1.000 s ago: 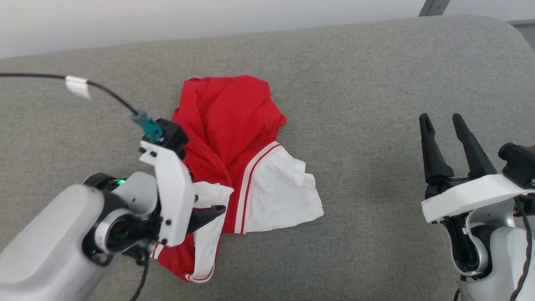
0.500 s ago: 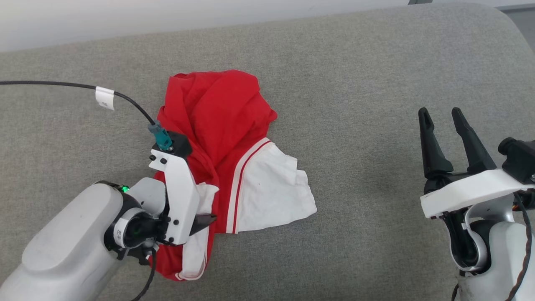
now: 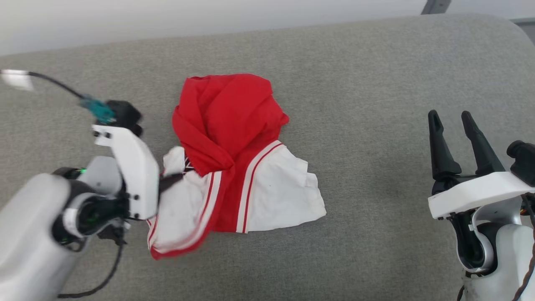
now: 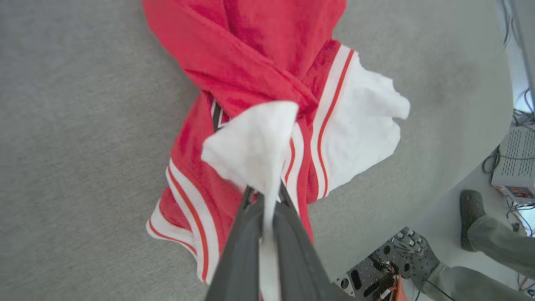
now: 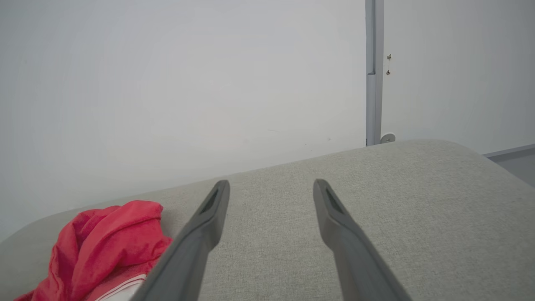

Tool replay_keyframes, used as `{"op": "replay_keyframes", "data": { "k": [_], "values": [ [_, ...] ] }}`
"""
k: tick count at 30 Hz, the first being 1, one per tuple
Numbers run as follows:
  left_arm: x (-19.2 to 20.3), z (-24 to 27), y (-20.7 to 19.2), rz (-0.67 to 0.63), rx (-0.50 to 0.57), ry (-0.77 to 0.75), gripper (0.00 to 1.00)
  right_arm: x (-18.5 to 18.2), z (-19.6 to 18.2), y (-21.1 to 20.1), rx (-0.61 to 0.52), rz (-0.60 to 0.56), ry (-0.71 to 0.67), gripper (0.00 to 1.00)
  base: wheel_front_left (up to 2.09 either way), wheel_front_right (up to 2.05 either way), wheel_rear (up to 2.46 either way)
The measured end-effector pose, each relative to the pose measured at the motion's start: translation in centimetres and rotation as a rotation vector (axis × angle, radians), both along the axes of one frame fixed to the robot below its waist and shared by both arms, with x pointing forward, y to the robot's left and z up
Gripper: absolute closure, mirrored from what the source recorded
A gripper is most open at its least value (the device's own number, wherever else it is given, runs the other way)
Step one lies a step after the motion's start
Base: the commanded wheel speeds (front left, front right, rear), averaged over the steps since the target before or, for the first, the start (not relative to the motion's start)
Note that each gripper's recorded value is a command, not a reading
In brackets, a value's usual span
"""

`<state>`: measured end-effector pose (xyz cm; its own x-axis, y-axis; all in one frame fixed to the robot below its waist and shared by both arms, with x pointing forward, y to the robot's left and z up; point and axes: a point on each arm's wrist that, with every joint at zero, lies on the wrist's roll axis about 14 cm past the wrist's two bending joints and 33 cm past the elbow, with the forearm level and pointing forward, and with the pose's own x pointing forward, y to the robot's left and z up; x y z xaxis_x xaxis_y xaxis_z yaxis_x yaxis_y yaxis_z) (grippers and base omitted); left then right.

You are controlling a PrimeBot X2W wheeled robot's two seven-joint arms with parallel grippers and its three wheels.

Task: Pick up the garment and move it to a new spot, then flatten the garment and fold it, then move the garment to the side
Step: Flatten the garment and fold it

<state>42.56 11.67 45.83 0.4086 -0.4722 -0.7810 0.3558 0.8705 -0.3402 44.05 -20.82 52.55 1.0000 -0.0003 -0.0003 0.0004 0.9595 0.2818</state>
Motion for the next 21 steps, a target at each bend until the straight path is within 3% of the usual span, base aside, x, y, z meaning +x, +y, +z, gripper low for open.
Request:
{"op": "replay_keyframes", "data": {
  "k": [9, 21],
  "values": [
    [2.0, 5.2, 5.6, 0.281, -0.132, -0.202, 1.0, 0.3, 0.0, 1.1, 0.005, 0.03, 0.001, 0.0, 0.0, 0.0, 0.0],
    [2.3, 3.3, 17.7, 0.656, -0.053, -0.349, 1.0, 0.7, -0.4, 1.7, -0.001, 0.049, 0.024, 0.0, 0.0, 0.0, 0.0]
  ]
}}
